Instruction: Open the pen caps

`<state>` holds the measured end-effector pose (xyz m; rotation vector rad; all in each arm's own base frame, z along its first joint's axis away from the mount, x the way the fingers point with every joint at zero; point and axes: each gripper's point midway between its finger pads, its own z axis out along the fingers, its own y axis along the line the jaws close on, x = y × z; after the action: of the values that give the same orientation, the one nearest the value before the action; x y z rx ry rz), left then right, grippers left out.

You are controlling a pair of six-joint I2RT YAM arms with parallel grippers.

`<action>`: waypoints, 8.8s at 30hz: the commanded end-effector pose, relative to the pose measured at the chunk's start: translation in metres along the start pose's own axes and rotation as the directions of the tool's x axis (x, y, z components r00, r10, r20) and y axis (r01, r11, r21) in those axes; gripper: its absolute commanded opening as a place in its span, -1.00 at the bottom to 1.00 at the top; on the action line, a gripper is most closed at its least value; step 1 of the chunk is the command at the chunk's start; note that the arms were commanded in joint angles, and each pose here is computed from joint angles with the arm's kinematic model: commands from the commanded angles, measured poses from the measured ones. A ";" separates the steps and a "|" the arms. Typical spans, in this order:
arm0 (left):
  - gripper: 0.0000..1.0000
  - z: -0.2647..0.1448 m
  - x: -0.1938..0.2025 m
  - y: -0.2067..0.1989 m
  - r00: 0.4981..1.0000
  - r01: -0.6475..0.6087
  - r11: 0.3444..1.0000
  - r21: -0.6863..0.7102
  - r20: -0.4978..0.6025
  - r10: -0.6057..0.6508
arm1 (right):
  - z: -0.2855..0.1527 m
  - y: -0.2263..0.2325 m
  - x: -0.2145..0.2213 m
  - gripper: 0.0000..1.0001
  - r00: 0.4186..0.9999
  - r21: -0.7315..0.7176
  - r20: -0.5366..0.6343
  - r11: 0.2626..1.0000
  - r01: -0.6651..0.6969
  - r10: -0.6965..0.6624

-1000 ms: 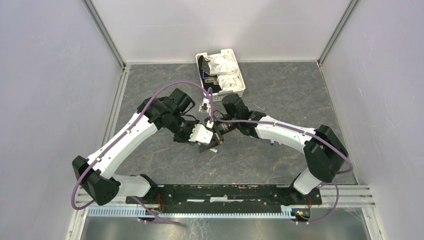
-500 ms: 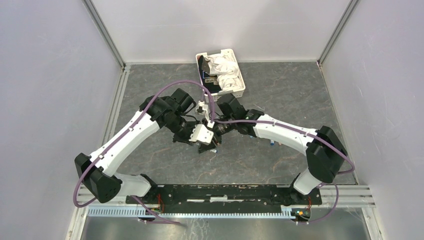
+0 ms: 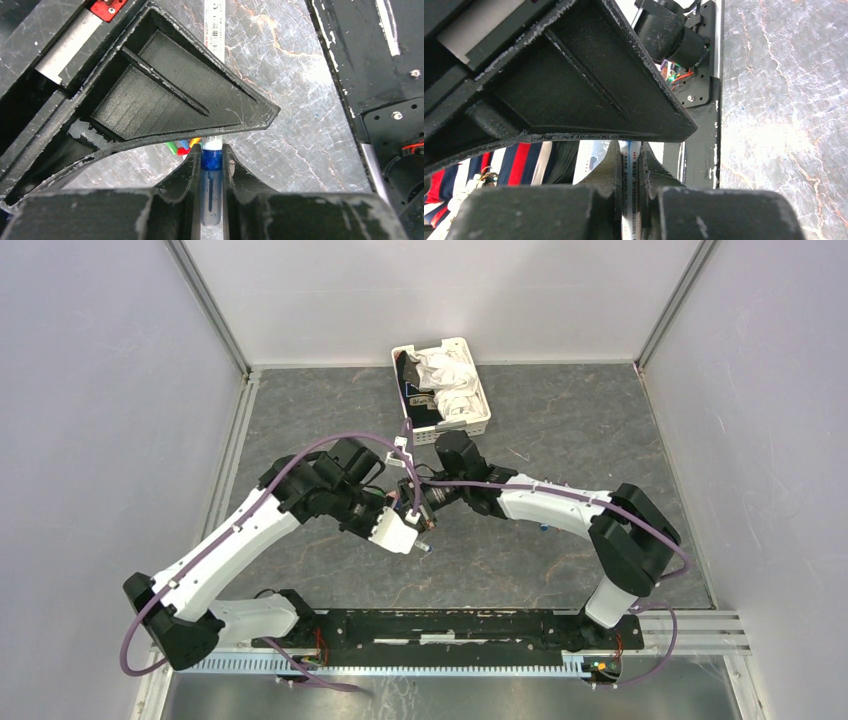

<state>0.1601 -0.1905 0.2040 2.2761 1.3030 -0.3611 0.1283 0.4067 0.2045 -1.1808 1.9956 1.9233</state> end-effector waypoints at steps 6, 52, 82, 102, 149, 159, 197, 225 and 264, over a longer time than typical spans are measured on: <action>-0.19 -0.009 0.001 0.016 0.992 -0.125 0.988 -0.087 -0.045 0.121 | -0.004 0.013 -0.008 -1.00 1.000 -0.039 0.018 0.999 0.011 -0.010; -0.96 0.004 -0.002 -0.003 0.990 -0.134 0.984 -0.113 0.024 0.138 | 0.011 0.016 -0.003 -0.51 0.999 -0.028 -0.035 1.000 0.014 -0.015; -0.96 -0.014 -0.007 0.001 0.971 -0.237 0.957 -0.166 -0.002 0.240 | -0.095 -0.059 -0.042 0.96 0.954 0.632 0.192 0.772 0.060 -0.231; -0.95 -0.016 -0.019 0.009 0.975 -0.205 0.964 -0.169 0.045 0.216 | -0.012 0.019 -0.030 0.78 0.970 0.032 0.166 0.984 0.176 -0.179; -0.96 -0.006 0.005 0.005 0.942 -0.336 0.927 -0.164 -0.076 0.328 | 0.021 0.019 -0.038 0.25 0.997 0.006 0.075 1.000 0.018 -0.018; -0.96 -0.006 -0.001 0.007 0.947 -0.321 0.932 -0.167 -0.050 0.318 | 0.034 0.009 -0.064 -0.94 0.990 -0.003 0.141 1.000 0.000 0.001; 0.47 0.014 -0.002 -0.013 0.995 -0.091 0.995 -0.042 0.033 0.092 | 0.001 -0.006 0.007 -1.00 0.998 0.061 0.066 0.998 0.002 -0.006; -0.95 0.019 -0.003 0.014 0.983 -0.184 0.973 -0.141 -0.033 0.181 | 0.027 -0.013 -0.056 -0.90 0.983 0.011 0.182 0.999 -0.032 0.029; -0.95 0.010 -0.009 0.019 0.936 -0.297 0.952 -0.071 -0.217 0.276 | 0.008 -0.032 -0.018 -0.10 0.994 0.105 0.105 0.993 -0.051 0.040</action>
<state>0.1729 -0.1972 0.1871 2.5205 0.9352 0.0356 0.1422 0.4102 0.1700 -1.0683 2.0333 1.8096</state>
